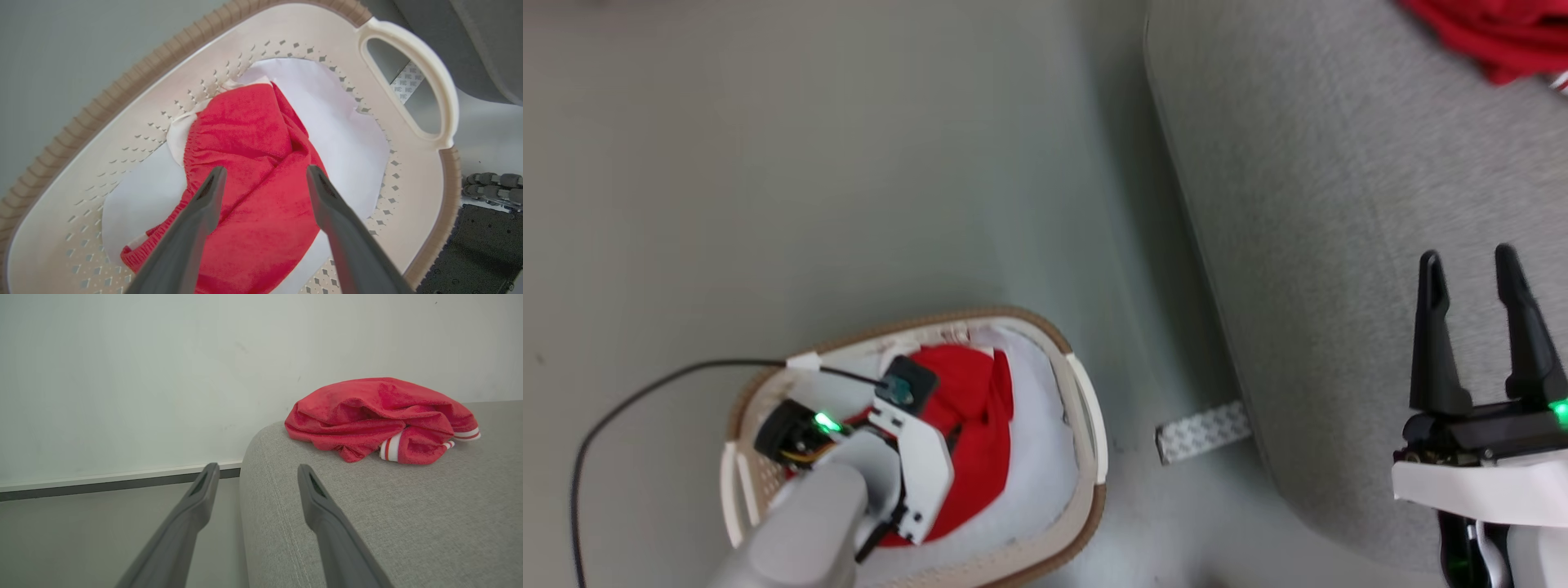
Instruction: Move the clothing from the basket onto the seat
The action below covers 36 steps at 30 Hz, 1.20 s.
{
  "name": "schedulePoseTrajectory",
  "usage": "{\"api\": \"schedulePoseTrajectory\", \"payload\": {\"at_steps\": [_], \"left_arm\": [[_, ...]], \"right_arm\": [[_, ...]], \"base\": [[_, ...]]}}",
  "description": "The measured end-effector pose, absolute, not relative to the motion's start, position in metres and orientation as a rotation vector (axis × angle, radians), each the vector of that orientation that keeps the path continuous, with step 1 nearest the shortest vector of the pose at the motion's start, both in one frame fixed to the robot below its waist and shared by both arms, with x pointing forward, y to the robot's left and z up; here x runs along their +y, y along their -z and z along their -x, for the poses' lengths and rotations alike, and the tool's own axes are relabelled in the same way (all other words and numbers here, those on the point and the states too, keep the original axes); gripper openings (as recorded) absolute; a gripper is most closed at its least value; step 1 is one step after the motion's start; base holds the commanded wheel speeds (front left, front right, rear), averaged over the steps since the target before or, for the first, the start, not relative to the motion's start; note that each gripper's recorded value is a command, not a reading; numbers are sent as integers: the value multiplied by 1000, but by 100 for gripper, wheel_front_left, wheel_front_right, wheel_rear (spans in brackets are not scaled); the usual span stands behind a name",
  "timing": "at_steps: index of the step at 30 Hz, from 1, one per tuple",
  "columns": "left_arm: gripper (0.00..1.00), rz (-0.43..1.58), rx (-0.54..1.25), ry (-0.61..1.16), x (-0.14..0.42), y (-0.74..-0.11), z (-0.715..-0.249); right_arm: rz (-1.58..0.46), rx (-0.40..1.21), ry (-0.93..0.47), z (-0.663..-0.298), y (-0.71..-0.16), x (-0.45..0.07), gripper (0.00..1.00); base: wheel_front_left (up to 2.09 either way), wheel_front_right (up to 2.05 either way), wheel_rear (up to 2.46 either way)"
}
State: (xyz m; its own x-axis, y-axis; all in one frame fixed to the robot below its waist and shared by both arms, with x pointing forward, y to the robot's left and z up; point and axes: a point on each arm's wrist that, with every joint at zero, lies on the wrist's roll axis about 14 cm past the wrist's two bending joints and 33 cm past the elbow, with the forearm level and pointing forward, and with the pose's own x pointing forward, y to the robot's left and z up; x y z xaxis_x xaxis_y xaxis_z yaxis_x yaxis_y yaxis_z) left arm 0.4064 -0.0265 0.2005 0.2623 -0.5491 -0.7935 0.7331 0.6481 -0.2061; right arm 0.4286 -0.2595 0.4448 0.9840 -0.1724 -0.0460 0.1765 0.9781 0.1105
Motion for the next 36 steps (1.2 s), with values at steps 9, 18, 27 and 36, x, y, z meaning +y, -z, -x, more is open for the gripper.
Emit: {"api": "schedulePoseTrajectory", "payload": {"at_steps": [9,18,27,36], "left_arm": [[100,-259,1082,874,-14,-124,-416],[35,-245,1148,900,-11,-82,-399],[0,-199,1082,898,-21,-106,-399],[0,-92,958,821,-18,-174,-392]], "right_arm": [[-94,94,174,-453,-405,-262,100],[-95,181,163,-460,-360,-258,100],[-105,145,144,-466,-373,-252,100],[-130,56,141,-457,-419,-249,100]], "base": [[0,0,0],[0,0,0],[0,0,0],[0,0,0]]}}
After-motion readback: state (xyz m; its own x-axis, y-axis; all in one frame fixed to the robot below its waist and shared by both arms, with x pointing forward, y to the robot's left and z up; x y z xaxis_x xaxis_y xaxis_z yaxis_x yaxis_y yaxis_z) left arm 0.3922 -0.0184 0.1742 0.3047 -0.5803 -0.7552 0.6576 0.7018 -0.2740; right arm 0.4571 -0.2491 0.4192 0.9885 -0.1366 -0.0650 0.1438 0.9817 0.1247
